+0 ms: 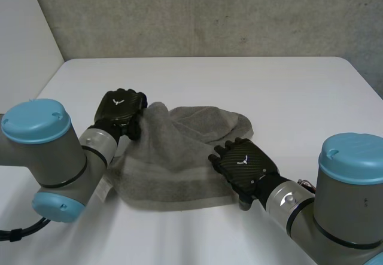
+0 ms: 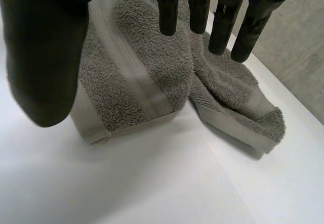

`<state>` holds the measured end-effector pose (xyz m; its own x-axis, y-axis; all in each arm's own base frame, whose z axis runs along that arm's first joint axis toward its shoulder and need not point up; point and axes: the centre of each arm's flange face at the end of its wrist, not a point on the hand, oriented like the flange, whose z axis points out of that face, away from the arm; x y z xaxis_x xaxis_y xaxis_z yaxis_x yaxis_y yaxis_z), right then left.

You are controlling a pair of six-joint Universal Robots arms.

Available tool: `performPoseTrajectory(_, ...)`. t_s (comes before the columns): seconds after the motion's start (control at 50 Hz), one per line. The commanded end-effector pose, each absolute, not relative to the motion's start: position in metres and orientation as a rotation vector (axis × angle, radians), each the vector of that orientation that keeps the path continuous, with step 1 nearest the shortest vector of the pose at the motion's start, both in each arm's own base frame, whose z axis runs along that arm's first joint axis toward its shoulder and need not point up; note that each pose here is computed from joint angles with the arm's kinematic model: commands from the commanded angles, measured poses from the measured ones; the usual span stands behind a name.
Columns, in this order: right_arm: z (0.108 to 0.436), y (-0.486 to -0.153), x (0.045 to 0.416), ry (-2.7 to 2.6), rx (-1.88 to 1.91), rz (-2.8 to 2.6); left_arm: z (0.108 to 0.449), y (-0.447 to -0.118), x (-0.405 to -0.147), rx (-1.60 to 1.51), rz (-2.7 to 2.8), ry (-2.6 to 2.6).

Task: Fold the towel.

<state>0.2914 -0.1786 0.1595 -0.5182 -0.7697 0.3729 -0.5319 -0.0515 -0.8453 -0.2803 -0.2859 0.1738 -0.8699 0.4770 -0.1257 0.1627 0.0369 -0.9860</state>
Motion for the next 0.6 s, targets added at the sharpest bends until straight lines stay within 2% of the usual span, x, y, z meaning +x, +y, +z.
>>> performPoseTrajectory(0.02,0.15,-0.183,0.299,1.981,-1.418,-1.56,0.174,-0.288,-0.278,-0.652,1.923,-2.079)
performPoseTrajectory(0.22,0.128,-0.191,0.304,2.014,-1.441,-1.498,0.173,-0.287,-0.279,-0.656,1.917,-2.081)
performPoseTrajectory(0.6,0.123,-0.198,0.307,2.019,-1.441,-1.506,0.172,-0.286,-0.28,-0.66,1.911,-2.081)
